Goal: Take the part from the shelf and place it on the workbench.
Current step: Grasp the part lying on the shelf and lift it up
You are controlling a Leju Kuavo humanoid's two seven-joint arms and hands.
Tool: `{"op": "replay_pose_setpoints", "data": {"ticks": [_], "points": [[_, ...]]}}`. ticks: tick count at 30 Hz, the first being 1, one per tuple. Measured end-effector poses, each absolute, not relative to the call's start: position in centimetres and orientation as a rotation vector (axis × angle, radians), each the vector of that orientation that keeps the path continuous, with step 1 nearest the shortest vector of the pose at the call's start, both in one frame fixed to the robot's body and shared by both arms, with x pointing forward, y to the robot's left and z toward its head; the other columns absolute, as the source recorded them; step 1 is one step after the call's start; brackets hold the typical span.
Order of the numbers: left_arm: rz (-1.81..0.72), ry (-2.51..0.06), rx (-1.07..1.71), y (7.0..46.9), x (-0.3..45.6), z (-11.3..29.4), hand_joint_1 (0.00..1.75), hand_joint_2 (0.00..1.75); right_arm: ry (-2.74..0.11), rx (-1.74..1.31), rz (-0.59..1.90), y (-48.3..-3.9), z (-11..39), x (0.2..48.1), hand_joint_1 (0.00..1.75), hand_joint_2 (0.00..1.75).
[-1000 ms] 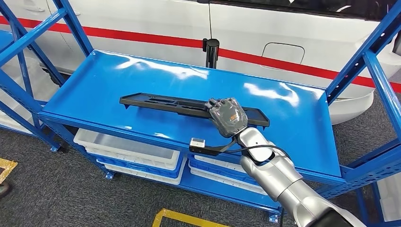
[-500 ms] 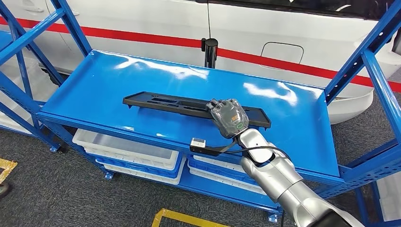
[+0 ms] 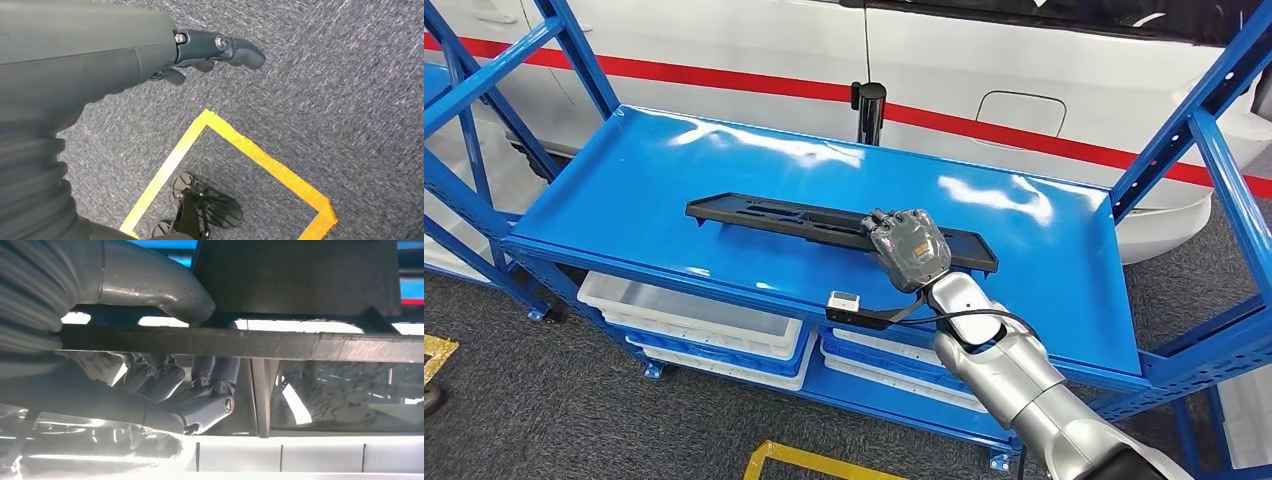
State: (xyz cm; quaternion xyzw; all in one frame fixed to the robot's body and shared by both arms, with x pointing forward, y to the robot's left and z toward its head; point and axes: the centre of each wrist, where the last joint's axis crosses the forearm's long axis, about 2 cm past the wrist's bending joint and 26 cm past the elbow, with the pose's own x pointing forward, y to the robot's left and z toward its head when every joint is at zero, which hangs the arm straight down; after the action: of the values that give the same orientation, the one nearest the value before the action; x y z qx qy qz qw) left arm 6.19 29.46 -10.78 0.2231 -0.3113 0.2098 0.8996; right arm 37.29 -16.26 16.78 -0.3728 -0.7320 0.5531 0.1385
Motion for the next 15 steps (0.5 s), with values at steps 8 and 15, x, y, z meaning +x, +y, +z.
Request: {"op": "replay_pose_setpoints", "data": {"ticks": [8, 15], "points": [[0.428, -0.65, 0.457, 29.37, 6.53, -10.73, 0.0, 1.75, -2.093, -1.078, 1.614, -16.76, 16.08, 36.89, 1.75, 1.75], [0.421, -0.652, 0.46, 29.57, 6.67, -10.71, 0.0, 1.75, -2.095, -1.083, 1.609, -16.63, 16.39, 36.95, 1.75, 1.75]]}}
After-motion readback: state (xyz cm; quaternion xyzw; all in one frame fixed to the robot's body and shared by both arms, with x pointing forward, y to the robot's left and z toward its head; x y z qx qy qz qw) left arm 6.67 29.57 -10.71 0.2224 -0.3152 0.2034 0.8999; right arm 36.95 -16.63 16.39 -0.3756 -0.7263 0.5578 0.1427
